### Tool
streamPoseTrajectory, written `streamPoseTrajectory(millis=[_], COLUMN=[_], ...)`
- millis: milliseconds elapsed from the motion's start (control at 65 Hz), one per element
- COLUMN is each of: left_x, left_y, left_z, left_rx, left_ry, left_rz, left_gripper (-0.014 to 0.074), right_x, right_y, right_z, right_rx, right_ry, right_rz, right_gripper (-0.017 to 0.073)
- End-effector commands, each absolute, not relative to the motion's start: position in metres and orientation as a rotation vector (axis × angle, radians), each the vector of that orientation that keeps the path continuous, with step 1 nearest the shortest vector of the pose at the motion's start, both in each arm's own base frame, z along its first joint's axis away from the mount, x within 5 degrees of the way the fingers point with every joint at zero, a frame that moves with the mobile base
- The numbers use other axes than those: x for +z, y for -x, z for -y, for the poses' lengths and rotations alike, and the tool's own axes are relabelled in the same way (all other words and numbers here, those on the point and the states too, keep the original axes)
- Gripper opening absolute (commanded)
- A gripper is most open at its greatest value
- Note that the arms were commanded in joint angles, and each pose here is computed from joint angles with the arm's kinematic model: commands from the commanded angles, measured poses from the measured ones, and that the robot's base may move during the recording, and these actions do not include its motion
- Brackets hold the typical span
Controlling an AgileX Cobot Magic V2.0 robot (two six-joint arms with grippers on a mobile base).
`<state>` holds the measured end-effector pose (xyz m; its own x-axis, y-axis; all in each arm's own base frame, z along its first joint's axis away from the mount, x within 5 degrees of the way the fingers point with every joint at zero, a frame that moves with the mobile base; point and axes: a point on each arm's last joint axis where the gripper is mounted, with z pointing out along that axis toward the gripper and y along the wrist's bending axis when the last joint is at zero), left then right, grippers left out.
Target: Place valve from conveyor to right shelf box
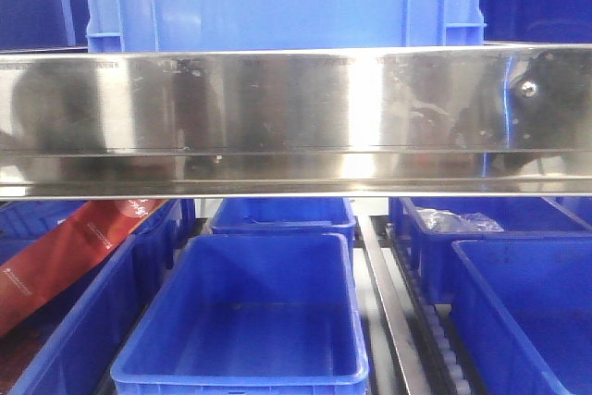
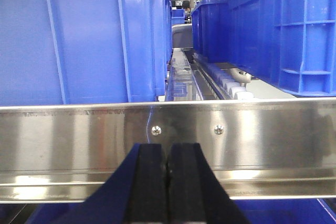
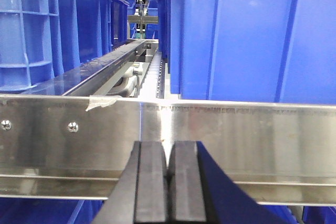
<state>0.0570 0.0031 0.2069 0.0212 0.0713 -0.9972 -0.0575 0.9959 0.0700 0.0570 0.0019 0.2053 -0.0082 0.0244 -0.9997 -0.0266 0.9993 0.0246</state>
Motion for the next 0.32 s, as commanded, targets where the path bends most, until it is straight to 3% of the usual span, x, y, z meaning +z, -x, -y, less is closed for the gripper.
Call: streamPoseTrajectory(millis=[0, 308], left_x=[0.2101, 0.2101], left_y=[-0.0563, -0.0563], left_z=[-0.0028, -0.0028], left_rx=[0.088, 0.088], left_ry=[-0.007, -0.007], left_rz=[-1.518, -1.518], left_gripper=[-0.0111, -0.0111], right_x=[0.2071, 0.2071], right_y=[-0.0564, -0.0564], right_z=[-0.0015, -0.0015], right_rx=[0.035, 0.035], right_ry=[-0.001, -0.001], right_rz=[-1.551, -1.551], right_gripper=[-0.016, -0.016])
